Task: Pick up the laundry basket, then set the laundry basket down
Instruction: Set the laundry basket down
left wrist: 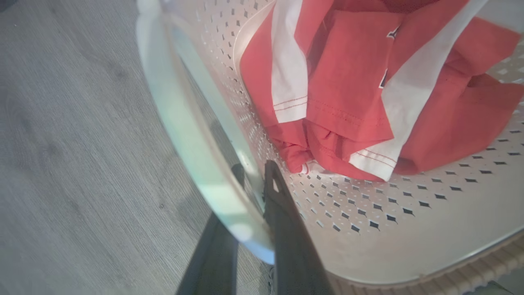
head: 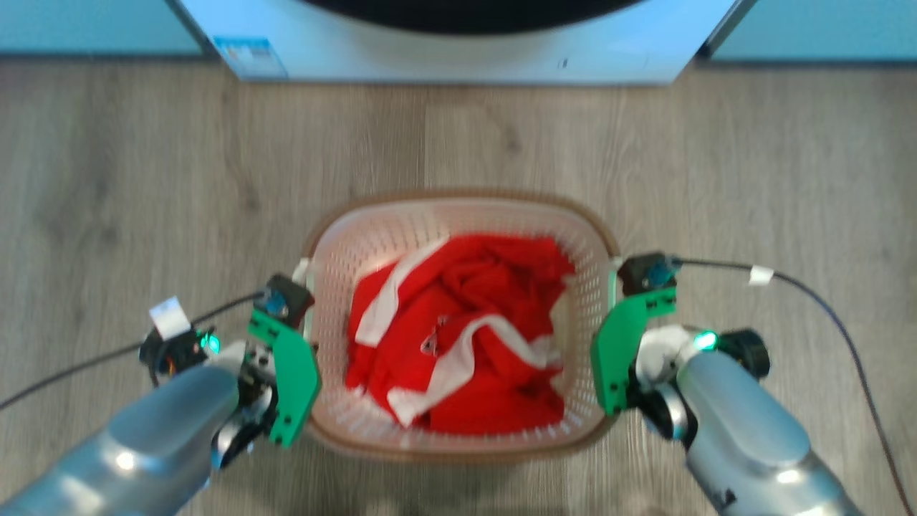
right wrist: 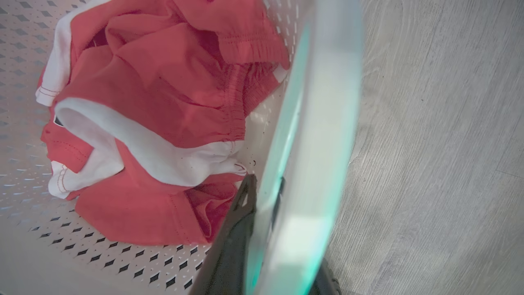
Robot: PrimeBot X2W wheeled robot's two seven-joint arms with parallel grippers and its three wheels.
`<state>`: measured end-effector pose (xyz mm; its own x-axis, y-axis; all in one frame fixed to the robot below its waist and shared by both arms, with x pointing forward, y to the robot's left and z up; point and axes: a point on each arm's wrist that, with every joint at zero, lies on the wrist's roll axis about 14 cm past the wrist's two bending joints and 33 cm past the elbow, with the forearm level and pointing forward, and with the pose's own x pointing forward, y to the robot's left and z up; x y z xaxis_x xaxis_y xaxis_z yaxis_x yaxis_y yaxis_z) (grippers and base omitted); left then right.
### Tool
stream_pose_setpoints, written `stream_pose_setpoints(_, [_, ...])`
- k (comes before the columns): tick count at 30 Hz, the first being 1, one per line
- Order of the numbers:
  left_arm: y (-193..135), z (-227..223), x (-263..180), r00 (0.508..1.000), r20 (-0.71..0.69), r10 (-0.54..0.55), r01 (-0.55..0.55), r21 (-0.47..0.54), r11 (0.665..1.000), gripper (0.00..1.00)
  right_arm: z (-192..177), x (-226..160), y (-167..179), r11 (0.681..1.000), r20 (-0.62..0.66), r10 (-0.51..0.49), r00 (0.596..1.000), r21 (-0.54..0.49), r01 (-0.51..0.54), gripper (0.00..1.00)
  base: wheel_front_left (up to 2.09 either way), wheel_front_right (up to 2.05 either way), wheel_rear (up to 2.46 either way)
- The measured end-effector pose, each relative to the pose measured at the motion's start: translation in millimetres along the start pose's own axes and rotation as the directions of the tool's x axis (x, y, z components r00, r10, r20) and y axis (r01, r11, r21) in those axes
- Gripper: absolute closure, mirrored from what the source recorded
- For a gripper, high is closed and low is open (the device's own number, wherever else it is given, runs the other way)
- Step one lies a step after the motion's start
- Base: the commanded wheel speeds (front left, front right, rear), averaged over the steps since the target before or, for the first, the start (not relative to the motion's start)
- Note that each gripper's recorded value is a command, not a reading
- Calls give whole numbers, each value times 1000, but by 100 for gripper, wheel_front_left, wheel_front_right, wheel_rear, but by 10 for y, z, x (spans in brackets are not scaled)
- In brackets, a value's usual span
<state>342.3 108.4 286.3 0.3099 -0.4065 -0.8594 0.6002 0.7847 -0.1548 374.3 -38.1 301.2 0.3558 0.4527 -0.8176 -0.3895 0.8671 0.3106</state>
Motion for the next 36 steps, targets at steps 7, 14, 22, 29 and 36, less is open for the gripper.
stream_pose_setpoints(7, [222,51,417,1000,-1,-11,11,-24,1000,100,85,436,-208,1000,-3,1,1000,14,-1,100,0,0,0])
stream_pose_setpoints(14, [533,130,782,1000,11,28,-27,-60,998,100,287,877,-373,1000,25,13,1000,1,-13,100,0,0,0])
stream_pose_setpoints(22, [628,14,1053,999,-8,44,-45,-92,995,100,175,1203,-471,998,3,26,1000,49,-26,100,0,0,0])
stream_pose_setpoints(29, [601,-53,1171,999,-14,33,-35,-94,995,100,13,1296,-536,996,-20,21,1000,85,-19,100,0,0,0])
stream_pose_setpoints(36, [683,-3,1263,998,18,55,-53,-101,993,100,79,1442,-586,995,21,20,1000,95,-22,100,0,0,0])
